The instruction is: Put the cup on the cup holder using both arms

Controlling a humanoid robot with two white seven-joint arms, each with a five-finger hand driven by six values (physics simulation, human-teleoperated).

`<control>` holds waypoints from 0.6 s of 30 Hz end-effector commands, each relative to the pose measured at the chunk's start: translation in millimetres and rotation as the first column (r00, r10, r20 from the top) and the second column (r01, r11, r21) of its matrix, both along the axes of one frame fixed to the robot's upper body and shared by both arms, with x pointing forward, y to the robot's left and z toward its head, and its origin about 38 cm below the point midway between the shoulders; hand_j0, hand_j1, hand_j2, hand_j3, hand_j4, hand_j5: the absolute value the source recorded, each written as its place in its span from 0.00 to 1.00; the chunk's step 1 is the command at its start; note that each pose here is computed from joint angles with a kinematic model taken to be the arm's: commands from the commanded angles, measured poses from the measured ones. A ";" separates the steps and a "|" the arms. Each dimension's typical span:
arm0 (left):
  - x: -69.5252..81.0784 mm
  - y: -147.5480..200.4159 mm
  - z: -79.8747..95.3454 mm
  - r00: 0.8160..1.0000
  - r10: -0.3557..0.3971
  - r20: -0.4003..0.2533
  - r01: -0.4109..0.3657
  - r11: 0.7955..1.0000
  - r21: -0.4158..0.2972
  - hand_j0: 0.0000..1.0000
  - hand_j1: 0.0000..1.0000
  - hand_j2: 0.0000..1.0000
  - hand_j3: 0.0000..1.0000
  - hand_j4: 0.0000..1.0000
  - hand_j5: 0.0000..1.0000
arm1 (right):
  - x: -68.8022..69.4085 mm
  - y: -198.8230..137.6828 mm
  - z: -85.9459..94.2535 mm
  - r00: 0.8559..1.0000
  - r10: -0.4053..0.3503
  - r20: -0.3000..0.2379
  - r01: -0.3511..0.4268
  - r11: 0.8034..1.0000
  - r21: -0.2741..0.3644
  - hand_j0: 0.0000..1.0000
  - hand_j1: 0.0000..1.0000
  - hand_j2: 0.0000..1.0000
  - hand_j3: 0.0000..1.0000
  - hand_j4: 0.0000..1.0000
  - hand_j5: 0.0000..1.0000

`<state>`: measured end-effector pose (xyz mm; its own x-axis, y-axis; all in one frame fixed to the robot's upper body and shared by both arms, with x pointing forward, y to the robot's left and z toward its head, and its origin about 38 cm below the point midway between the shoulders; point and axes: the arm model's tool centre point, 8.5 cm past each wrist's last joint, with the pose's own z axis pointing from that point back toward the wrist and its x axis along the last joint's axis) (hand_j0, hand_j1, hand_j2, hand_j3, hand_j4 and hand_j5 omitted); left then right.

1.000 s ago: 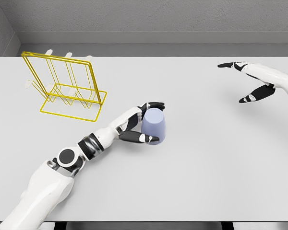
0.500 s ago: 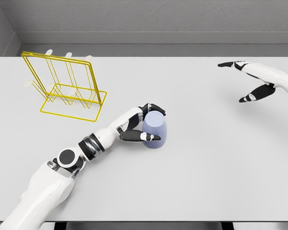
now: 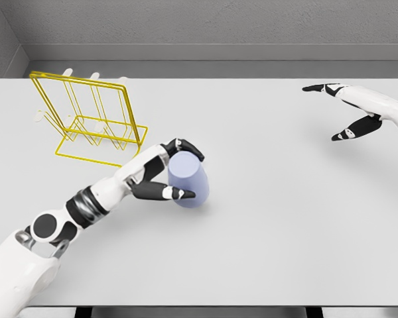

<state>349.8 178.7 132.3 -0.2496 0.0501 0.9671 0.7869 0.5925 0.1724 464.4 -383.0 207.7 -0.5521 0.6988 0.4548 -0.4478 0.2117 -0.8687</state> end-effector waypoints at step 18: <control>5.6 87.8 51.2 0.994 0.088 0.068 -0.092 0.994 0.063 0.40 0.40 0.40 0.40 0.40 0.40 | 1.0 -1.4 4.2 1.000 -0.005 0.006 0.005 1.000 0.005 1.00 1.00 1.00 1.00 1.00 1.00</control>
